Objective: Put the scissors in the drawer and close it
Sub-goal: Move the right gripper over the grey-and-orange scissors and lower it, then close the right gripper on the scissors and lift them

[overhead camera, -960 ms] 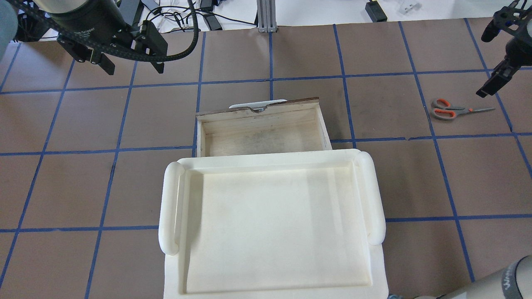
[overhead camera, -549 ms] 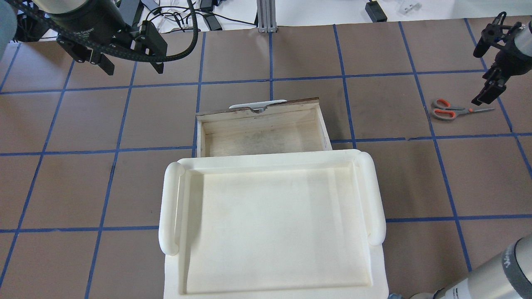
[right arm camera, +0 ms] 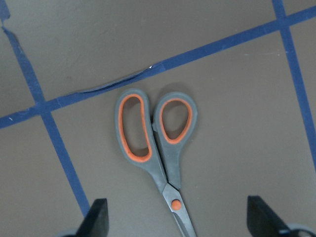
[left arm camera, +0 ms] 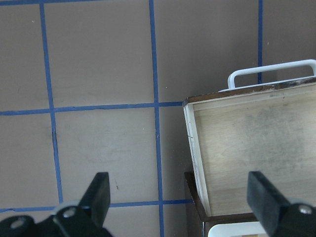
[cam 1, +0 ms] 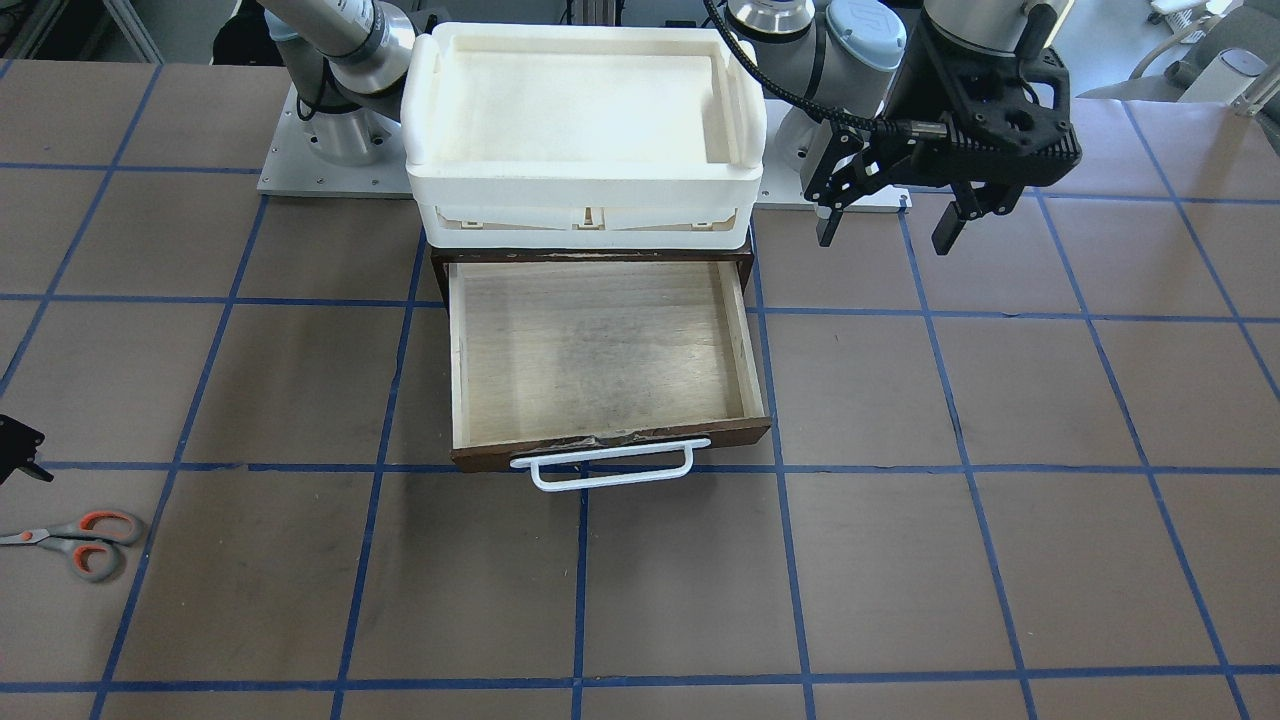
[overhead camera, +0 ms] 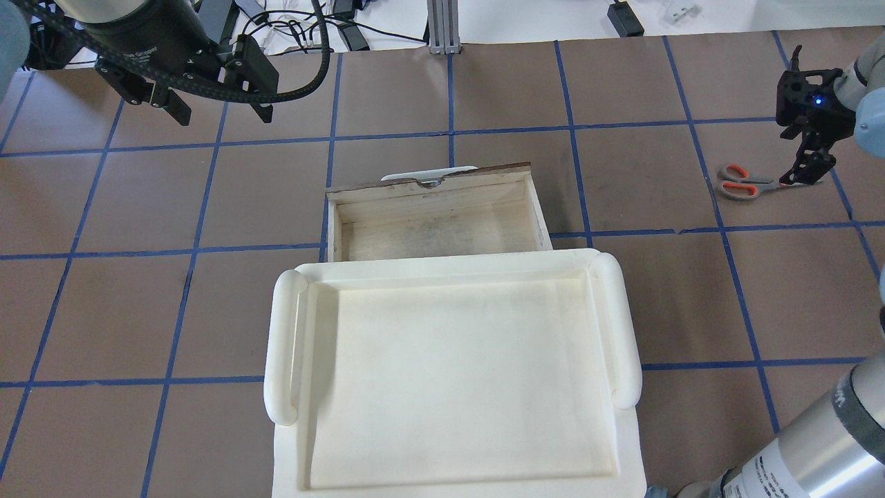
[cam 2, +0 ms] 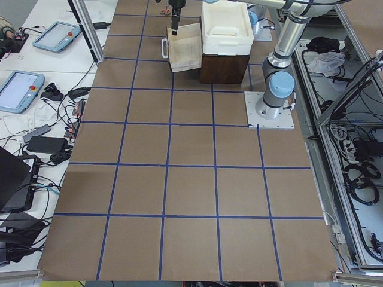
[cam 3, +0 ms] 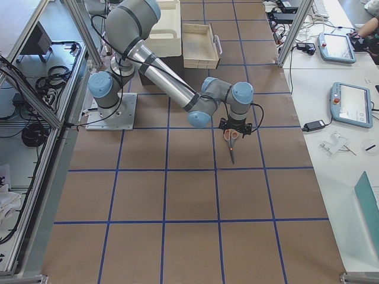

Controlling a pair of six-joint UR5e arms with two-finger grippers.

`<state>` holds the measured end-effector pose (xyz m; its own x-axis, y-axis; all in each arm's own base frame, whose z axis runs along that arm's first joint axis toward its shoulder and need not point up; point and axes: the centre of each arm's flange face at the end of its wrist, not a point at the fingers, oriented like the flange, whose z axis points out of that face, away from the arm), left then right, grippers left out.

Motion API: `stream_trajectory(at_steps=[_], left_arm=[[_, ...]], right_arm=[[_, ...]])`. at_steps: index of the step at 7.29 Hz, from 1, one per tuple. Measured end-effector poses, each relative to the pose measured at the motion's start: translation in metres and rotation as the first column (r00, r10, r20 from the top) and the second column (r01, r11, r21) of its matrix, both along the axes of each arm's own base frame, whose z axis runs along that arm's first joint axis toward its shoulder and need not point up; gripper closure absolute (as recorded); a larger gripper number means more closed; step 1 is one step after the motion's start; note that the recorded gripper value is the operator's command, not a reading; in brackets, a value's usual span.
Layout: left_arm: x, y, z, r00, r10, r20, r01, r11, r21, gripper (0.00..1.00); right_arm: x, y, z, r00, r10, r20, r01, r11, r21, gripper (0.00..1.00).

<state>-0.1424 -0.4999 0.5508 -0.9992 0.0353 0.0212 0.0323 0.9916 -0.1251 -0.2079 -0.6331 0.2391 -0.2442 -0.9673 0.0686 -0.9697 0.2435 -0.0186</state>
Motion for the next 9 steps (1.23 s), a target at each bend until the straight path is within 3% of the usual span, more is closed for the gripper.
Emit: stream_trajectory(at_steps=[3, 7, 8, 9], left_arm=[[0.001, 0.000, 0.000, 1.000, 0.000, 0.001, 0.000, 1.000, 0.000, 0.00], [0.000, -0.001, -0.001, 1.000, -0.002, -0.001, 0.002, 1.000, 0.000, 0.00], [0.000, -0.001, -0.001, 1.000, -0.002, -0.002, 0.002, 1.000, 0.000, 0.00], [0.000, -0.001, -0.001, 1.000, -0.002, -0.002, 0.002, 1.000, 0.000, 0.00]], right_arm=[[-0.018, -0.003, -0.033, 0.994, 0.093, 0.051, -0.094, 0.996, 0.009, 0.04], [-0.024, -0.006, -0.061, 0.987, 0.145, 0.071, -0.148, 0.988, 0.033, 0.06], [-0.025, -0.007, -0.063, 0.986, 0.150, 0.071, -0.153, 0.988, 0.036, 0.22], [-0.025, -0.006, -0.063, 0.986, 0.152, 0.070, -0.155, 0.987, 0.037, 0.54]])
